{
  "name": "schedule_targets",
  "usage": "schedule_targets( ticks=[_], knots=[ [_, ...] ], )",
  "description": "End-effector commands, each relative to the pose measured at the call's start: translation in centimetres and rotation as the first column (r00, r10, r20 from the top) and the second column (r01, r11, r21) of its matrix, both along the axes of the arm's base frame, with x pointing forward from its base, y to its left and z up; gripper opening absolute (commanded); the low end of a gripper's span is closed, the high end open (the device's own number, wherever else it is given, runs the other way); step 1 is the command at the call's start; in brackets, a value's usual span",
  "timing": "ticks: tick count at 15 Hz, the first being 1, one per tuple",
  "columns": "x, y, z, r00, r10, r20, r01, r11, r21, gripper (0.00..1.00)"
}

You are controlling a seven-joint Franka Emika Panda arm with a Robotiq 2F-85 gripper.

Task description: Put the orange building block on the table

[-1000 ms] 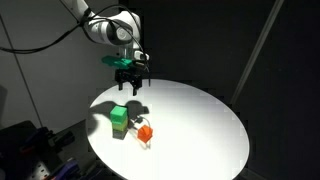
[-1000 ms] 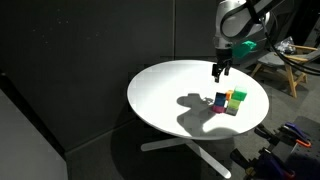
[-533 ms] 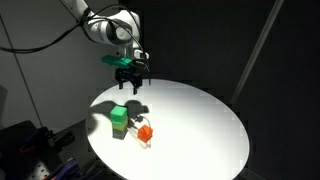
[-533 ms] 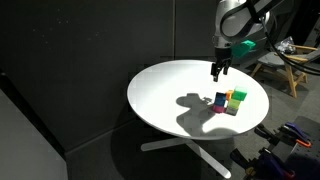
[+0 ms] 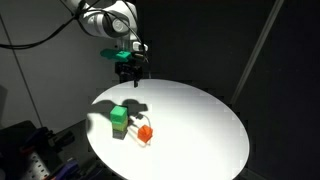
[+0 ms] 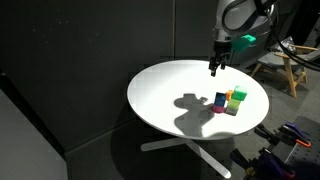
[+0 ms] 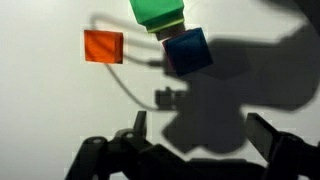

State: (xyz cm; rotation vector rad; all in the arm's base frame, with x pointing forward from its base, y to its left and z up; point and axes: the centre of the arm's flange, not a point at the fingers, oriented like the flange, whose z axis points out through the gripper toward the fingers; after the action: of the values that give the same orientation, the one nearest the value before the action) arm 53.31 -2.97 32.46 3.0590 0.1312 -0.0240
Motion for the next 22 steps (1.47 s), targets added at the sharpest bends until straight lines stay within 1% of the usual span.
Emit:
schedule_targets(
  ticks=[1,6,11,15,20,22],
  knots=[
    [-2.3,0.6,2.3,1.0,0.007,0.011,-0.007,1.0,0.014,1.0],
    [-4.9,1.1,4.6,1.0,0.018,-0.009,-0.018,1.0,0.01,1.0],
    [-7.8,1.3,6.7,0.998,0.019,-0.053,-0.018,1.0,0.014,1.0],
    [-9.9,1.4,8.6,0.998,0.02,-0.061,-0.019,1.0,0.019,1.0],
    [-11.7,1.5,10.8,0.999,0.02,-0.04,-0.019,0.999,0.025,1.0],
    [-12.2,1.5,11.7,1.0,-0.001,0.003,0.001,1.0,0.029,1.0]
  ],
)
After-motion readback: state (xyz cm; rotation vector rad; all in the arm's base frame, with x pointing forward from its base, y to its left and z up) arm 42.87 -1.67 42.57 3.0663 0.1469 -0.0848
